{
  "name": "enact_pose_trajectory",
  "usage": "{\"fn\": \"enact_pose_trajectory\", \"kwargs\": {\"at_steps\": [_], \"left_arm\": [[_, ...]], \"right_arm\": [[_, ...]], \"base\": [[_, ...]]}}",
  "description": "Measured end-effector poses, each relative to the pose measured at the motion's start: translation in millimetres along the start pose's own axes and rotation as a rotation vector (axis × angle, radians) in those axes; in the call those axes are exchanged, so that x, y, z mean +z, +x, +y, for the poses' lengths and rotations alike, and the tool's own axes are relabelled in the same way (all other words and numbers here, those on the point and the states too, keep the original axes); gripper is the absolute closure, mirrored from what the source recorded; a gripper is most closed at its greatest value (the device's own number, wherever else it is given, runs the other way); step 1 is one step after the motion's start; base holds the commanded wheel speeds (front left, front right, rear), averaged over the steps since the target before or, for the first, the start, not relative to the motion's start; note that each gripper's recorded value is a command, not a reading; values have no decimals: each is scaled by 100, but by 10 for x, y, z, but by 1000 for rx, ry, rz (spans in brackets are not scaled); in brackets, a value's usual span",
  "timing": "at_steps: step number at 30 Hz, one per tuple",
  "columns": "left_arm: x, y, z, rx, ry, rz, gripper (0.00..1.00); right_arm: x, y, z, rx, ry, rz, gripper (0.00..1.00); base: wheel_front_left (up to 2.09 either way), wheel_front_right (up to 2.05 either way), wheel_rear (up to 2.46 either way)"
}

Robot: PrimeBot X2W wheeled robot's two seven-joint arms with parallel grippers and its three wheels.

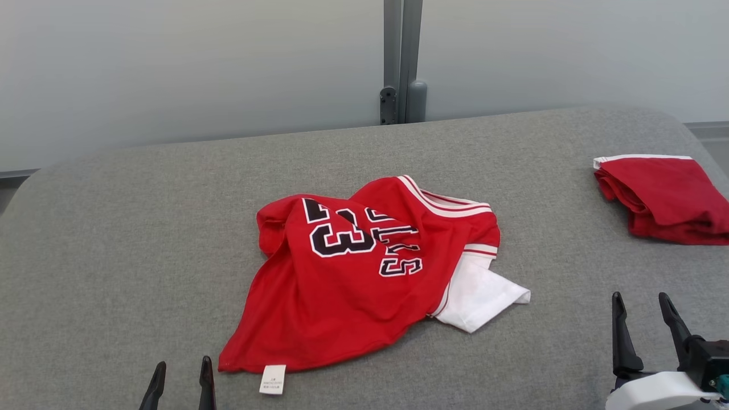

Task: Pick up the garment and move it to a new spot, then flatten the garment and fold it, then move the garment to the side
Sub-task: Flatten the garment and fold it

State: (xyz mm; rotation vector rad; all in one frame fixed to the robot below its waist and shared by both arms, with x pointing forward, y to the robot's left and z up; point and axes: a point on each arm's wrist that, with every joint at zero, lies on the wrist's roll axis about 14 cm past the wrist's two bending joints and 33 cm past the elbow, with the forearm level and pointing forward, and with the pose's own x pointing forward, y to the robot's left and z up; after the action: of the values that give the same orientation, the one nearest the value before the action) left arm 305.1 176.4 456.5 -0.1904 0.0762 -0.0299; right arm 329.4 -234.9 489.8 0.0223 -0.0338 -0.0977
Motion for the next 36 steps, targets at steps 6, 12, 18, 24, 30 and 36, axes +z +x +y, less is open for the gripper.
{"fn": "enact_pose_trajectory", "kwargs": {"at_steps": [6,12,18,24,30,36], "left_arm": [[-30,-1,13,-2,6,9,0],[-31,25,6,-7,7,10,0],[-177,84,-83,-47,0,104,0],[-211,239,-231,-105,-25,235,0],[-409,423,-304,-140,-19,359,0],[-587,480,-222,-117,-31,420,0]], "right_arm": [[-33,4,47,13,6,10,0],[-6,48,139,35,38,-1,0],[-56,206,551,177,28,36,0],[-150,521,850,310,-16,227,0],[-571,714,862,349,-113,454,0],[-932,716,886,364,-106,568,0]], "base": [[0,0,0],[0,0,0],[0,0,0],[0,0,0],[0,0,0],[0,0,0]]}}
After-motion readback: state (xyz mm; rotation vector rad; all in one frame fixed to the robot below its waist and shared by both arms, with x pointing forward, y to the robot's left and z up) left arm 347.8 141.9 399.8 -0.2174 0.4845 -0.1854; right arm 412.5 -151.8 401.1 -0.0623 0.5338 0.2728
